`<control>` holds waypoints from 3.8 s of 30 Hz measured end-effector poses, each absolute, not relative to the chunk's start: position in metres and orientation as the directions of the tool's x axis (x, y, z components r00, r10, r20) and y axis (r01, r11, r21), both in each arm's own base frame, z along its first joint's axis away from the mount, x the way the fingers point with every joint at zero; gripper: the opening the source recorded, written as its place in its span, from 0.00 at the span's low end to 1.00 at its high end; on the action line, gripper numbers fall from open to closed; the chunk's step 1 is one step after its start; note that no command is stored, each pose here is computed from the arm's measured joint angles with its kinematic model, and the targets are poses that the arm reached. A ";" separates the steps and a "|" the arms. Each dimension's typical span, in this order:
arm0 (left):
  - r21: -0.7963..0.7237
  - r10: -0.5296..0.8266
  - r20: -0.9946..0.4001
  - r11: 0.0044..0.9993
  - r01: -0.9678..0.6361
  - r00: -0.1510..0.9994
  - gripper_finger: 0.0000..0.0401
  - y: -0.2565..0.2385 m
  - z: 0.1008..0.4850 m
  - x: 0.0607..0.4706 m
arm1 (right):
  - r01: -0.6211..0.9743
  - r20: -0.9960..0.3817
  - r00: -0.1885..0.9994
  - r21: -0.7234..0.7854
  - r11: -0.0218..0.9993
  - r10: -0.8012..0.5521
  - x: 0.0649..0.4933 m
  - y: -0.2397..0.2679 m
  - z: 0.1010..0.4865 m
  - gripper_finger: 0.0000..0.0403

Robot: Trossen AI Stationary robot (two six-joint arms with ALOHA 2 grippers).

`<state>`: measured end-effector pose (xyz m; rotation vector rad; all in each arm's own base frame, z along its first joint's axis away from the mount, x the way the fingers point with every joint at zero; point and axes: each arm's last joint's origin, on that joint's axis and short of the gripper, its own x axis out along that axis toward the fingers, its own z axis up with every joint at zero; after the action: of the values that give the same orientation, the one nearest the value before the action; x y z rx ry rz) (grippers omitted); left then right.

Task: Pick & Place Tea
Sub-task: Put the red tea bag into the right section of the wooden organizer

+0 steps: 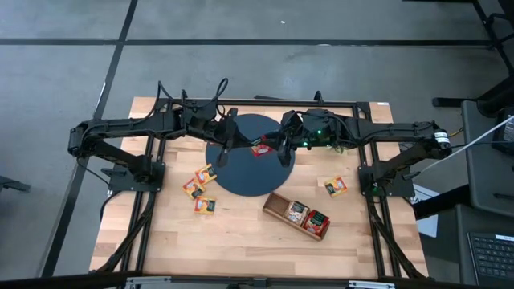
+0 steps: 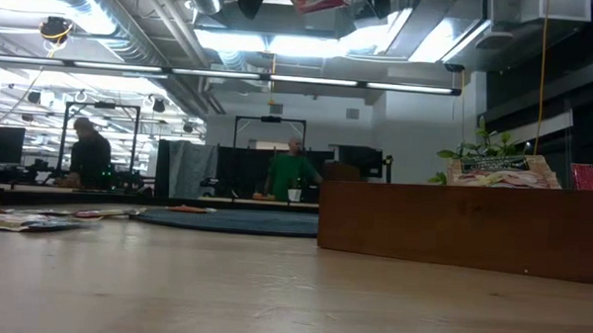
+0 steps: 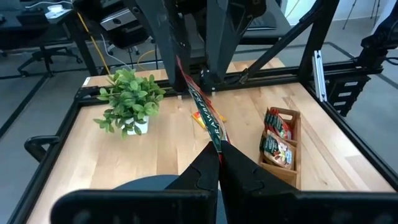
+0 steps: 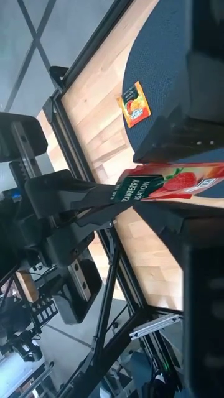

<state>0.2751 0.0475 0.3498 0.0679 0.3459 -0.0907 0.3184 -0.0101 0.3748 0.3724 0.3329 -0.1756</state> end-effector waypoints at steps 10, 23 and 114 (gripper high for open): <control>0.042 -0.077 -0.341 0.994 0.097 0.937 0.01 0.047 0.350 0.275 | 0.226 -0.352 0.930 0.319 0.920 -0.107 0.318 -0.010 0.375 0.02; -0.096 -0.069 -0.345 0.995 0.038 0.936 0.01 0.048 0.349 0.275 | 0.219 -0.368 0.925 0.325 0.920 -0.091 0.318 -0.010 0.373 0.01; -0.176 -0.226 -0.492 0.972 0.158 0.841 0.30 0.018 0.334 0.271 | 0.924 -0.839 0.327 0.186 0.335 -0.434 0.212 0.210 0.214 0.02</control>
<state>0.2705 0.0176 0.3344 -0.1309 0.5357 -0.2032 0.2116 0.2098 0.2138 0.7621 0.7746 -1.0119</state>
